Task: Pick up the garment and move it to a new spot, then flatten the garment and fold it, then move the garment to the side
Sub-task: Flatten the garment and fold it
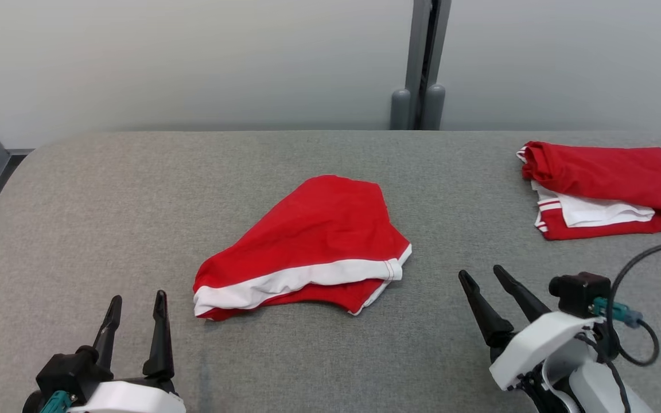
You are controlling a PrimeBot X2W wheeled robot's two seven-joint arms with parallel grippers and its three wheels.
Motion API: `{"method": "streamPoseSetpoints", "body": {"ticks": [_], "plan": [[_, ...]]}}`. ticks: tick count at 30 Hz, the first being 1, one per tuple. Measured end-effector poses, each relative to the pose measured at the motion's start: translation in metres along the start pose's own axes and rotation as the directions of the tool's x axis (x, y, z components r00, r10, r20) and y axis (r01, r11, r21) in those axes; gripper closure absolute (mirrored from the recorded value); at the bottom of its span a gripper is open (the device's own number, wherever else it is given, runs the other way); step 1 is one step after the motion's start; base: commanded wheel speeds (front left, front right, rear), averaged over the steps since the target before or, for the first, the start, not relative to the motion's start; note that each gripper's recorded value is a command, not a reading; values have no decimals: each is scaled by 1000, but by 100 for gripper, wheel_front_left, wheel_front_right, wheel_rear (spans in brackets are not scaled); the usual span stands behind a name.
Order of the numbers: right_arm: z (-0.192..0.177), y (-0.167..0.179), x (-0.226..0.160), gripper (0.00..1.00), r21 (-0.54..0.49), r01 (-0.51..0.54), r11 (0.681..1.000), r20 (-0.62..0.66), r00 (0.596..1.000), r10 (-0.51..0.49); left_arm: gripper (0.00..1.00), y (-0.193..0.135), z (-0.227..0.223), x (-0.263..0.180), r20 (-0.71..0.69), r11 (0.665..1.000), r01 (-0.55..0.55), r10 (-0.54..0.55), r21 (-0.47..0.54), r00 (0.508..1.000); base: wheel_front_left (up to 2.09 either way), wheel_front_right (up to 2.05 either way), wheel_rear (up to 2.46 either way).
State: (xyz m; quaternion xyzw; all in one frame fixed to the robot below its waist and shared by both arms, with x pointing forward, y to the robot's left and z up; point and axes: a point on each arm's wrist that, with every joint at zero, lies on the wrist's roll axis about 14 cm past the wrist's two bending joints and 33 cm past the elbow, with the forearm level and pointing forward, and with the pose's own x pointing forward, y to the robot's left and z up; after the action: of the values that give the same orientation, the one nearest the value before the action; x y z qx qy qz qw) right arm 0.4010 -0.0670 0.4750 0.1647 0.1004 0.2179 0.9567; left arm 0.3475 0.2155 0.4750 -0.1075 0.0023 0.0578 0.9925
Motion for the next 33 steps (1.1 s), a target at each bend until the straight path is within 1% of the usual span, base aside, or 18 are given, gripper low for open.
{"method": "streamPoseSetpoints", "body": {"ticks": [5,9,12,18,21,26,27,28,29,30,31,33], "plan": [[-21,18,27,0,43,-46,998,-134,990,51,0,13,3,-4,8,999,-40,40,-3,999,0,0,0],[-42,33,40,0,87,-71,994,-242,966,90,0,22,0,-11,-2,998,-65,65,-5,998,0,0,0],[-52,37,48,0,108,-71,992,-295,950,100,0,27,-1,-14,-4,996,-84,84,-8,996,0,0,0],[-66,39,62,0,137,-59,989,-369,923,107,0,36,-1,-15,-7,993,-115,115,-14,993,0,0,0],[-77,41,65,0,143,-58,988,-414,903,113,0,40,-2,-16,-11,991,-130,129,-16,992,0,0,0],[-83,43,72,0,160,-55,986,-433,893,120,0,43,0,-14,-5,990,-139,139,-17,990,0,0,0],[-87,43,72,9,160,-52,986,-443,889,119,0,44,0,-14,-6,990,-143,143,-18,990,0,0,0],[-89,43,72,35,159,-52,986,-449,886,120,0,45,0,-15,-8,989,-145,145,-17,989,0,0,0],[-89,45,73,57,159,-55,986,-451,884,122,0,45,-1,-15,-9,989,-148,147,-17,989,0,0,0],[-89,46,74,73,161,-58,985,-449,885,125,0,46,-1,-15,-10,989,-150,150,-16,989,0,0,0],[-88,47,76,100,161,-60,985,-447,886,127,0,47,-1,-15,-10,988,-153,153,-15,988,0,0,0],[-89,48,77,100,164,-61,985,-443,887,129,0,48,-1,-16,-12,987,-158,158,-14,987,0,0,0]]}}
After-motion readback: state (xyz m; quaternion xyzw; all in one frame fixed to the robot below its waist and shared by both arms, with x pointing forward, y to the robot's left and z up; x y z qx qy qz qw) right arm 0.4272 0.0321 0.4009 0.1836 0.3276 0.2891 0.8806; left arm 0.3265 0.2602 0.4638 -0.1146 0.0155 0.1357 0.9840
